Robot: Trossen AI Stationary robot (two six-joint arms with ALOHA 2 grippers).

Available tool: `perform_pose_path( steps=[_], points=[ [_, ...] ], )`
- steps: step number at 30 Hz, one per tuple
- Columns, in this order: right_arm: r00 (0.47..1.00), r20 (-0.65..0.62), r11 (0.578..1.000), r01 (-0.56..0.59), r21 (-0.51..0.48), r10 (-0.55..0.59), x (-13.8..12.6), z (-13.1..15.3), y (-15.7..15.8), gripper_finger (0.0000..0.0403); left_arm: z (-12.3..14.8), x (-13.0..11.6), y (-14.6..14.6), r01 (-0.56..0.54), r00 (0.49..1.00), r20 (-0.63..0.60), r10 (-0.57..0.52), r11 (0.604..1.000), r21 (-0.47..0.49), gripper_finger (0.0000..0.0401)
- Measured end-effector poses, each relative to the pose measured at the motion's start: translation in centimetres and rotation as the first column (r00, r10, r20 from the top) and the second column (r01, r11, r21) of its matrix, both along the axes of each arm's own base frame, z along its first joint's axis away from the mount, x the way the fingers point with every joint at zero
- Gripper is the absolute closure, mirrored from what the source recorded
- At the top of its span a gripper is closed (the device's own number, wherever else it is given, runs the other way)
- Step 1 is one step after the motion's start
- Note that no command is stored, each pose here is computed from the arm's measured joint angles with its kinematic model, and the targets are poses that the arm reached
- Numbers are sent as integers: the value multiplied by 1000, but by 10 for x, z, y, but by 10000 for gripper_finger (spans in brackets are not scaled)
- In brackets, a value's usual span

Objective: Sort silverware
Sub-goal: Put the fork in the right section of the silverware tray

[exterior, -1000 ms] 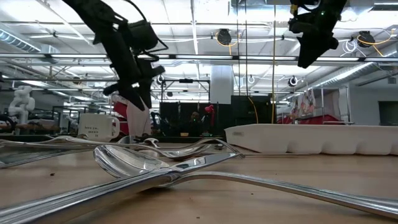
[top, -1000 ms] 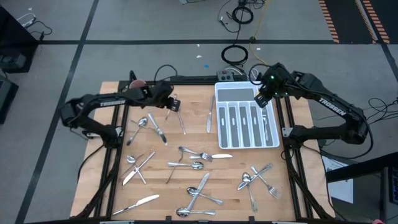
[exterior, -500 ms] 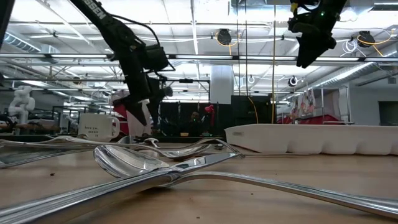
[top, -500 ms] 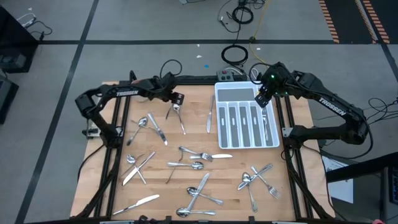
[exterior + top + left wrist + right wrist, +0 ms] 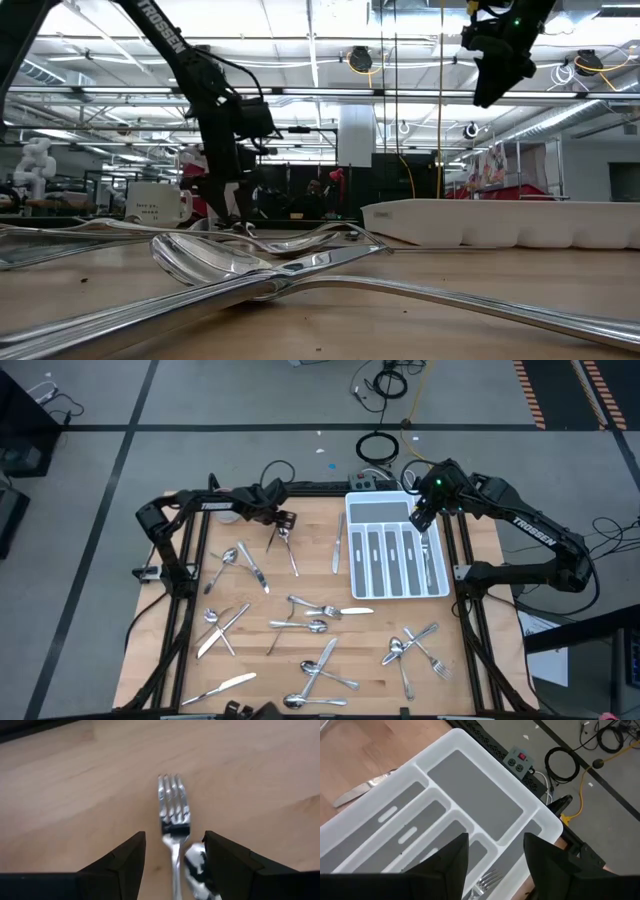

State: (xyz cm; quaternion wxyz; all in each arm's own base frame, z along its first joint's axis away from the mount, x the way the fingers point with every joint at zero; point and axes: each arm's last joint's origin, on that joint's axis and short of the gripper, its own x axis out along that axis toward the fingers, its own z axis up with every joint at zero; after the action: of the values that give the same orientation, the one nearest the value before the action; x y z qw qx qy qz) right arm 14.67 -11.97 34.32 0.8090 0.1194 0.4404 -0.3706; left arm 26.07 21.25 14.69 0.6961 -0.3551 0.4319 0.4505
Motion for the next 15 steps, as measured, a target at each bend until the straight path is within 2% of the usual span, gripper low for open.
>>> perform_pose_path(
  steps=[4,8,11,15],
  points=[
    [1000,10,1000,0,-8,0,1,1,-1,220,-9,5,4,1,1000,15,-1,1000,4,192],
    [1000,6,1000,-5,-11,5,1,1,-1,220,-22,6,6,-37,999,22,38,998,-55,204],
    [1000,5,1000,-4,-13,4,1,1,-1,220,-27,6,7,-38,999,13,39,996,-79,242],
    [1000,-11,1000,2,-31,-3,0,1,-1,221,-21,5,6,-33,999,39,36,997,-70,324]
  ],
)
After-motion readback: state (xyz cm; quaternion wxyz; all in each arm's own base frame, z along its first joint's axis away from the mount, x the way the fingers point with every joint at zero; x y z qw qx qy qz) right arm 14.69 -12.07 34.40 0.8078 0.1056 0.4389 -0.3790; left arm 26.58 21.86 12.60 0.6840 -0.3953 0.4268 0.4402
